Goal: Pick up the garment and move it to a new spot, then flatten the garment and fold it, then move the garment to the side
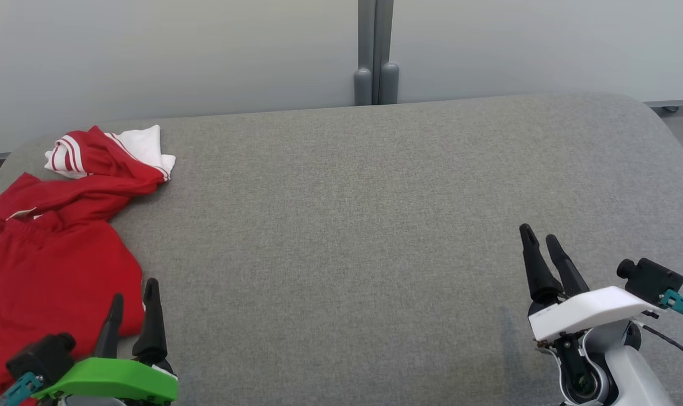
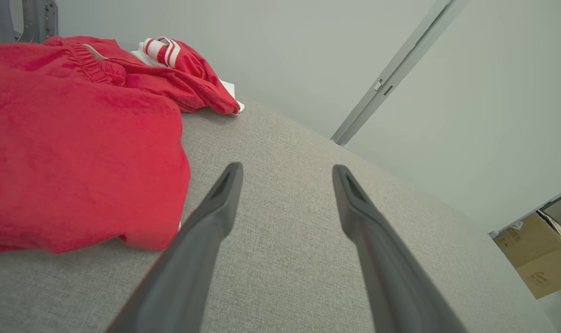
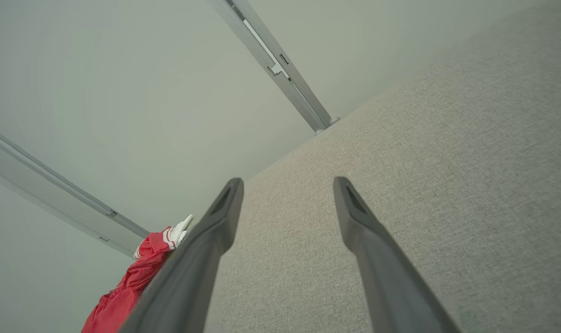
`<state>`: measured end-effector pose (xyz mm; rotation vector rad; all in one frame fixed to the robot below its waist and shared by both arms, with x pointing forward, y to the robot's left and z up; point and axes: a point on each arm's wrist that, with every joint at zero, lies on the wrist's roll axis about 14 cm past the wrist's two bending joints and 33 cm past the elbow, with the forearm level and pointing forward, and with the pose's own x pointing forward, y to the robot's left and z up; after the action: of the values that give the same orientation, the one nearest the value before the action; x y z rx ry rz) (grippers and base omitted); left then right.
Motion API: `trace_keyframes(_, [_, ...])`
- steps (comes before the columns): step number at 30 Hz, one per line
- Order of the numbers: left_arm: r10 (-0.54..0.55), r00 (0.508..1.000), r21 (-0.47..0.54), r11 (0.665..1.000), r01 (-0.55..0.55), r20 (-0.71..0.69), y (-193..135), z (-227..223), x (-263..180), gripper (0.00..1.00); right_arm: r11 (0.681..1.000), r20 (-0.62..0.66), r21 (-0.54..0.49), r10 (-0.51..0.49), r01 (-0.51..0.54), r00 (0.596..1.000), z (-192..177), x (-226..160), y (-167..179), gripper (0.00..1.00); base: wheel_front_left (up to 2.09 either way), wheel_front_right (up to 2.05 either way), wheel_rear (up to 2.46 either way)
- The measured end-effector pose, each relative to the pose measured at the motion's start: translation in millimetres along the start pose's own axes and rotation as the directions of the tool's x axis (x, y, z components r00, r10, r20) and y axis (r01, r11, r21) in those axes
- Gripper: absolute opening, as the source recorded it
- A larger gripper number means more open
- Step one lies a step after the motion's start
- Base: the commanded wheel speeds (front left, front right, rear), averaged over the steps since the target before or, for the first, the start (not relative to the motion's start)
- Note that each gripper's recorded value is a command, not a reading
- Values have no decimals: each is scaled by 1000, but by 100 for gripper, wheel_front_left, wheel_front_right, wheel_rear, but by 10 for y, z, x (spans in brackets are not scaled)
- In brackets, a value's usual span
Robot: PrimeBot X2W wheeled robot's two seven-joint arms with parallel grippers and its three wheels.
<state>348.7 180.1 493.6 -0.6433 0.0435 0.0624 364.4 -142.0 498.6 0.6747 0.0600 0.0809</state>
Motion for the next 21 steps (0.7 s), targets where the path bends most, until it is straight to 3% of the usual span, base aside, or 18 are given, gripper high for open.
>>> trace_keyframes(12, [-17, 999, 150, 989, 11, 37, -51, 46, -46, 100, 986, 24, -159, 57, -52, 998, 16, -2, 163, 100, 0, 0, 0])
trace_keyframes(21, [-66, 996, 257, 965, 47, 65, -171, 78, -57, 100, 956, 25, -279, 105, -94, 994, -15, -13, 281, 100, 0, 0, 0])
